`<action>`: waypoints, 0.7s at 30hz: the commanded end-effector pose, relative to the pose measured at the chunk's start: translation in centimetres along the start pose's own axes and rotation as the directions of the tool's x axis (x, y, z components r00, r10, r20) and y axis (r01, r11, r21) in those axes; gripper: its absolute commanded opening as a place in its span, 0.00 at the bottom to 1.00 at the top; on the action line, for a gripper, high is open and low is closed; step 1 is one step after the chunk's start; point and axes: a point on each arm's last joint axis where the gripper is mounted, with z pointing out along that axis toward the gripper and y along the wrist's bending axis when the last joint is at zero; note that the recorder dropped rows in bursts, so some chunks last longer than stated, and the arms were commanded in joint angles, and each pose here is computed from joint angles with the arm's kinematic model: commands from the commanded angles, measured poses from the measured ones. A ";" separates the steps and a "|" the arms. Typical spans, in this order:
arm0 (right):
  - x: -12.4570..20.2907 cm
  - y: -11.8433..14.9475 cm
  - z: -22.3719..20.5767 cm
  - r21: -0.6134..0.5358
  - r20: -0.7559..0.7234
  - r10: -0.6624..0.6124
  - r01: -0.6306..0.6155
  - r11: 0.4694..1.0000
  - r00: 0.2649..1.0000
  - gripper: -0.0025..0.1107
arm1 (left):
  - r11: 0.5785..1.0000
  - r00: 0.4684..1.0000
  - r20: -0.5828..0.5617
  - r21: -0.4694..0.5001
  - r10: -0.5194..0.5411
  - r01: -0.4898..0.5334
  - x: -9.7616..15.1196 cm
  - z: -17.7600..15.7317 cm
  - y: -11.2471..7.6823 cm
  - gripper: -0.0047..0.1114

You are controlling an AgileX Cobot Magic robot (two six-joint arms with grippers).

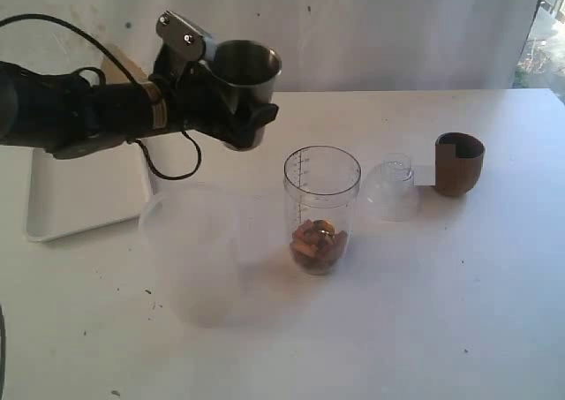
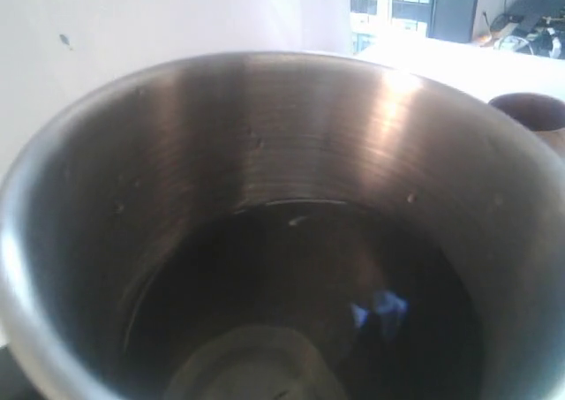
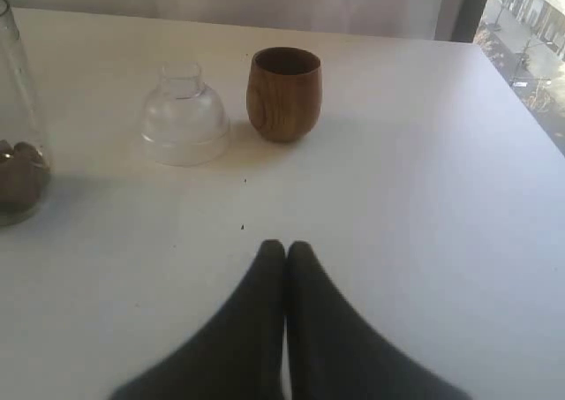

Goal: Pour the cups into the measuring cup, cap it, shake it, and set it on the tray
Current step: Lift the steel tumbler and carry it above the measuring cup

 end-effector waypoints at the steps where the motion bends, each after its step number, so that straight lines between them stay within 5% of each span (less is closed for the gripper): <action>1: 0.2 0.0 0.0 0.001 -0.004 0.003 -0.003 1.000 1.000 0.02 | 0.999 0.997 0.065 0.029 0.034 -0.036 -1.1 1.2 -0.7 0.04; 16: 0.2 0.0 0.0 0.001 -0.004 0.003 -0.003 1.000 1.000 0.02 | 0.969 0.976 0.106 0.141 0.188 -0.202 -1.2 2.2 -2.3 0.04; 21: 0.2 0.0 0.0 0.001 -0.004 0.003 -0.003 1.000 1.000 0.02 | 0.939 0.946 0.219 0.196 0.240 -0.284 -2.0 1.9 -3.1 0.04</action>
